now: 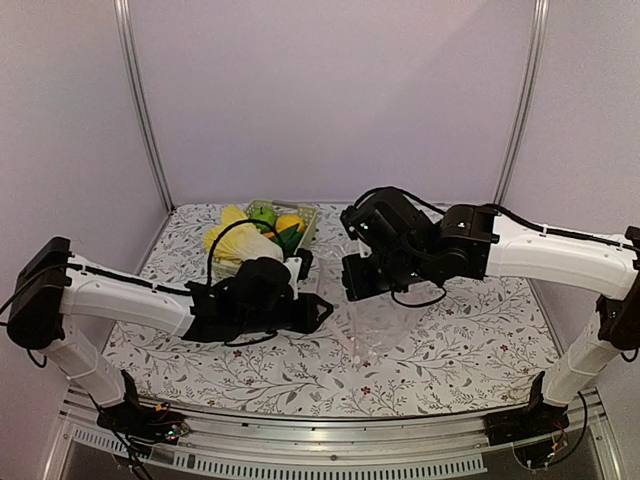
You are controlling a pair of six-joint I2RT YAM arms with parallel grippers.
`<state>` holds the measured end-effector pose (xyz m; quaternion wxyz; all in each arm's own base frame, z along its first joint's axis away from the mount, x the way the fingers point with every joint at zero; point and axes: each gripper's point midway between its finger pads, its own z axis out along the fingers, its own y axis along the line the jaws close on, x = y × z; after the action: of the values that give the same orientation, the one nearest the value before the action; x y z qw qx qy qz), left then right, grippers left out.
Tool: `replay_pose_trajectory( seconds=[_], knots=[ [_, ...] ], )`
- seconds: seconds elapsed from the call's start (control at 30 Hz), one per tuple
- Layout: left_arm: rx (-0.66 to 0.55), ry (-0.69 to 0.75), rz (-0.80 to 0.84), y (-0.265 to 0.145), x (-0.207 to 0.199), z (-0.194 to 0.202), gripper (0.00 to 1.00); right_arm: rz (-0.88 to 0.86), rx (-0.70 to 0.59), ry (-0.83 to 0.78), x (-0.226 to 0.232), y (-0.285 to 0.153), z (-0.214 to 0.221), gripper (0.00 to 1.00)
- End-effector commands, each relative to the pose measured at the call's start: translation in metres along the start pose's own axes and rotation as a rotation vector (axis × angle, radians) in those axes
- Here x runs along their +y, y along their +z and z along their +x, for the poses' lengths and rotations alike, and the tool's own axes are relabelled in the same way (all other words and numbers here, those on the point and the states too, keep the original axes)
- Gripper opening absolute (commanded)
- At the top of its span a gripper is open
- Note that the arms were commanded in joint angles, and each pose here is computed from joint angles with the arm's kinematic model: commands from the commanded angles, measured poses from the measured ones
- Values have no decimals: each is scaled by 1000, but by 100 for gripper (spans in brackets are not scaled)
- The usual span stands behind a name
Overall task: Place the food in the zip-top bag and seal the zipper
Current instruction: Adjust the zipper food storage bag at the center of the board.
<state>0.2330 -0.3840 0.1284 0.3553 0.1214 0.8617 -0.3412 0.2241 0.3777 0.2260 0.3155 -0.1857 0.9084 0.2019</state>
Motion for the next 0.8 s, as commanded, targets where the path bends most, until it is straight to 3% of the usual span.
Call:
replay_pose_trajectory(
  seconds=[0.0,0.13,0.3,0.43,0.57,0.77],
  knots=[
    [-30,23,8,-22,-1,-15,34,-7,11,43,2,16,4,0],
    [-76,55,7,-55,-2,-31,59,11,14,63,-2,21,4,0],
    [-59,107,-4,-99,0,-41,78,16,9,71,-4,23,1,0],
    [28,118,-79,-122,20,-51,82,15,3,73,-4,22,-2,0],
    [20,43,-192,-142,67,-88,83,15,4,71,-4,23,-3,0],
    [-12,-94,-219,-148,118,-136,83,4,2,68,0,24,-7,0]
  ],
)
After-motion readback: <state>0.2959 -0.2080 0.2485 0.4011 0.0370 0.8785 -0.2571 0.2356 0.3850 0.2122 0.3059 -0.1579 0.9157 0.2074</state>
